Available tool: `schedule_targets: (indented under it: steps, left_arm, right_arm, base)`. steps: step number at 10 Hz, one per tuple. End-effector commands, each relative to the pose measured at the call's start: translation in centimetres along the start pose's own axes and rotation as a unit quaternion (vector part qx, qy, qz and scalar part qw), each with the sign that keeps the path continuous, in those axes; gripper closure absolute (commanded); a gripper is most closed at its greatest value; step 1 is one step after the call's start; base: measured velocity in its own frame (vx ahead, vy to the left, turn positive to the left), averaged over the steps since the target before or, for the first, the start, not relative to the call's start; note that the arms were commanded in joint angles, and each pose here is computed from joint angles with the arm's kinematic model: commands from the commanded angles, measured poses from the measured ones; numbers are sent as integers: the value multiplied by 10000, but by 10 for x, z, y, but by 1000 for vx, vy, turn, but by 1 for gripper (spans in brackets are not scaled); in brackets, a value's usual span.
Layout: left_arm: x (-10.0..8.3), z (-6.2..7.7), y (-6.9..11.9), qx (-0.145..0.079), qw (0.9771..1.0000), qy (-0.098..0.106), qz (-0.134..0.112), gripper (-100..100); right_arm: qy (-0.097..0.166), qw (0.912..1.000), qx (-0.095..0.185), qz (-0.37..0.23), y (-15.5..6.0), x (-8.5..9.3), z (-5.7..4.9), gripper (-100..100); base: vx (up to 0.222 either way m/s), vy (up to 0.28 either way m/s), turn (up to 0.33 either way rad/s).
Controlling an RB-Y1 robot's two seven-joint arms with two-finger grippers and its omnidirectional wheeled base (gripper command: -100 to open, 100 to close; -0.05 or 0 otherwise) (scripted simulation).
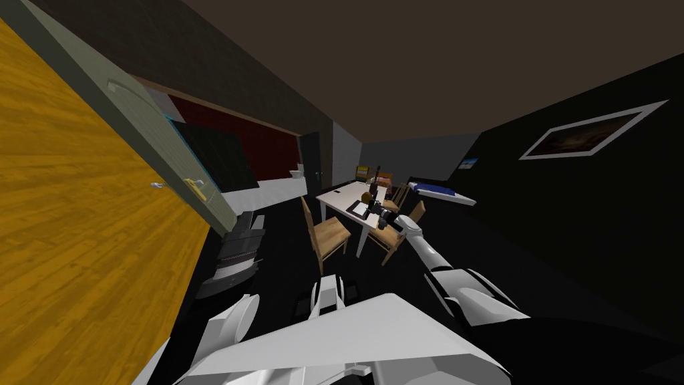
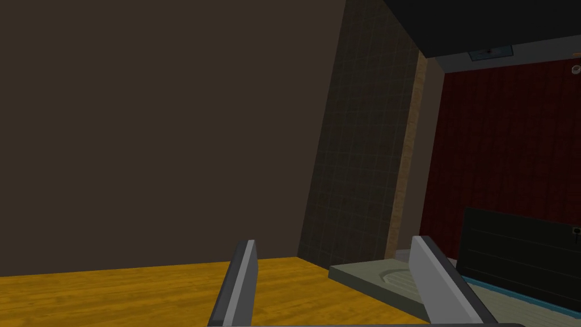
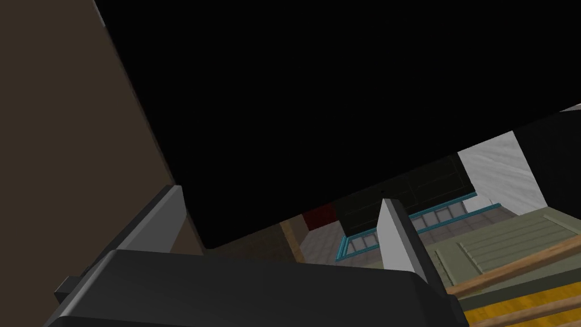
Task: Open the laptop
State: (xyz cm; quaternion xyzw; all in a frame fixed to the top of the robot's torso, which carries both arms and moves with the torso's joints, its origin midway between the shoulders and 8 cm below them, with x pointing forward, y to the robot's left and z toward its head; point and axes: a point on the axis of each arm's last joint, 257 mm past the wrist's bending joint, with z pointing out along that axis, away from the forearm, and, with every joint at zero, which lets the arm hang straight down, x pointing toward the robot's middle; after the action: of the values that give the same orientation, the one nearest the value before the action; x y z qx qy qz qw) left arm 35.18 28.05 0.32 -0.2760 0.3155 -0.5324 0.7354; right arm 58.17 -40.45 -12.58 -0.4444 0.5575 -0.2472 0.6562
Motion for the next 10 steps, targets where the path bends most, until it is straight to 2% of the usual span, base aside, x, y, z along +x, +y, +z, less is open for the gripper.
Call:
schedule_targets:
  steps: [1,2,3,5,6,7,8,9,10]
  left_arm:
    - [0,0,0,0,10000,0,0,0]
    - [0,0,0,0,10000,0,1,0]
    - [0,0,0,0,10000,0,1,0]
    - [0,0,0,0,10000,0,0,0]
    - [0,0,0,0,10000,0,0,0]
    - [0,0,0,0,10000,0,0,0]
    - [0,0,0,0,10000,0,0,0]
    - [0,0,0,0,10000,0,0,0]
    - [0,0,0,0,10000,0,0,0]
  right_arm:
    - [-14,10000,60,29,3,-9,22,-100]
    - [-4,9999,146,56,0,-15,34,-100]
    - [-18,9999,87,49,6,-16,36,-100]
    - [-13,9998,205,86,2,-29,60,-100]
    - [1,9999,118,68,12,-30,62,-100]
    - [35,9998,170,76,10,-35,74,-100]
    - [24,9999,121,66,15,-37,74,-100]
    - [63,9998,155,63,15,-42,86,-100]
    - [55,9999,118,54,18,-43,86,-100]
  base:
    - [-62,-104,35]
    - [-49,-91,11]
    - [-32,-61,18]
    - [-52,-72,26]
    - [-50,-66,24]
    - [-57,-63,14]
    - [-37,-53,19]
    - [-39,-73,20]
    - [-33,-62,16]
